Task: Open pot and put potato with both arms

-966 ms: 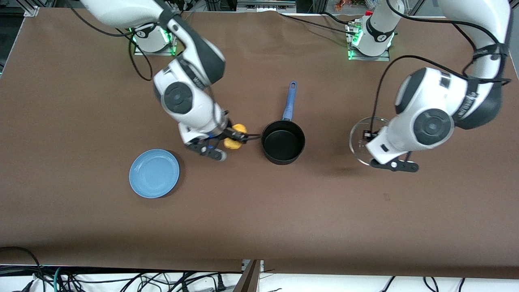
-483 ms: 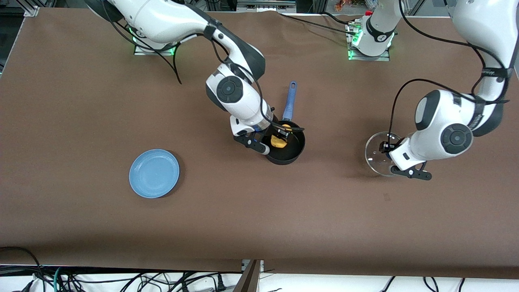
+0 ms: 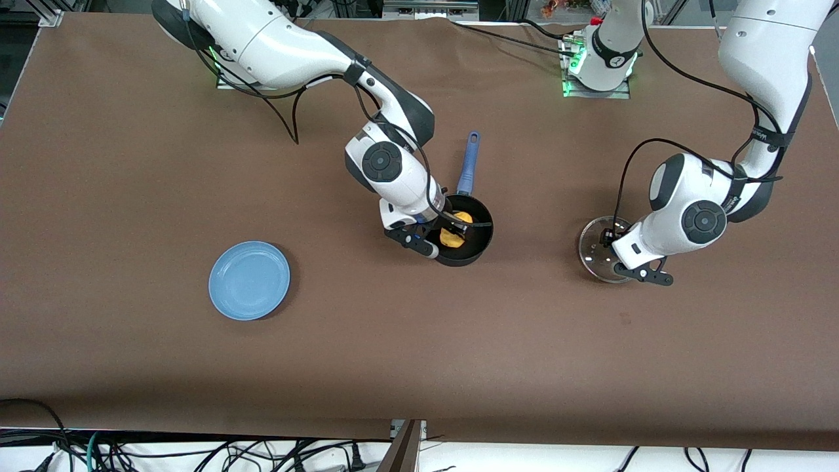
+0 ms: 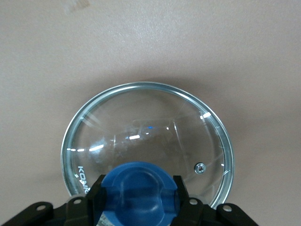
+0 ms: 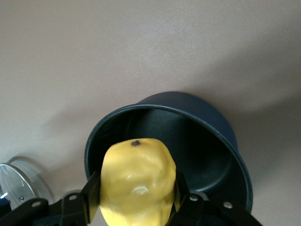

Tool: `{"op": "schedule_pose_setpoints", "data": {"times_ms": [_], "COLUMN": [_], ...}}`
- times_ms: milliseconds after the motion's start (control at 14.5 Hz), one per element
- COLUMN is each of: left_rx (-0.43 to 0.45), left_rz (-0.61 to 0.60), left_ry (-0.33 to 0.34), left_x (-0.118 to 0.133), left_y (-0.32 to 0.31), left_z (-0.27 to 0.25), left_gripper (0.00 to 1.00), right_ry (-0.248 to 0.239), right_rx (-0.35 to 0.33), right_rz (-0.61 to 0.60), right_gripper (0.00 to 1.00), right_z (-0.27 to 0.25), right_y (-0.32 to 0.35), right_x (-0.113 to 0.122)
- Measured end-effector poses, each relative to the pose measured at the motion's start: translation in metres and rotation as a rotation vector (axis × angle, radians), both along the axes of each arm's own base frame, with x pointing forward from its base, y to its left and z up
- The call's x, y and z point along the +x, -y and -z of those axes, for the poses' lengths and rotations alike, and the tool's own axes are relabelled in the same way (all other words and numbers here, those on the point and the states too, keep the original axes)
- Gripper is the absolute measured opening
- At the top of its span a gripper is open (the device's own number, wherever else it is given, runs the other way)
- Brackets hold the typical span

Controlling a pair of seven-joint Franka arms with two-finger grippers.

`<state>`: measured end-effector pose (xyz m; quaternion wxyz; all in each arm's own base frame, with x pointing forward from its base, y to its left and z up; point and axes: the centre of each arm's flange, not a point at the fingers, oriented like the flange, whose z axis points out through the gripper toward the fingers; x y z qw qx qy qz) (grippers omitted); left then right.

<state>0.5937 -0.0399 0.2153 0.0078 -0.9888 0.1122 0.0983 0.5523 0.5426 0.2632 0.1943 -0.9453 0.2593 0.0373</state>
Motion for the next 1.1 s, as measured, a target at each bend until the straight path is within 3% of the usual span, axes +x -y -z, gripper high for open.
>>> {"op": "schedule_pose_setpoints", "data": {"times_ms": [138, 345, 483, 690, 897, 1103], "left_rx": [-0.001, 0.005, 0.025, 0.071, 0.103, 0.054], "left_rz": [-0.001, -0.010, -0.011, 0.009, -0.005, -0.066], "left_ry": [-0.002, 0.021, 0.035, 0.041, 0.074, 0.125], "left_x": [0.000, 0.008, 0.016, 0.021, 0.023, 0.028], "left_y": [-0.001, -0.006, -0.006, 0.009, 0.014, 0.005], "left_z": [0.001, -0.016, -0.053, -0.138, -0.226, -0.297], "left_gripper": [0.75, 1.00, 1.00, 1.00, 1.00, 1.00], "right_ry": [-0.004, 0.022, 0.018, -0.015, -0.012, -0.007], "right_rx": [0.000, -0.019, -0.050, -0.133, -0.212, -0.265], "right_rz": [-0.001, -0.031, -0.054, -0.104, -0.236, -0.355], "right_gripper": [0.65, 0.86, 1.00, 1.00, 1.00, 1.00], "right_z": [0.009, 0.012, 0.004, -0.048, -0.119, -0.171], "right_y": [-0.002, -0.007, -0.009, 0.008, 0.057, 0.134], "right_x": [-0.002, -0.006, -0.008, 0.007, 0.032, 0.062]}}
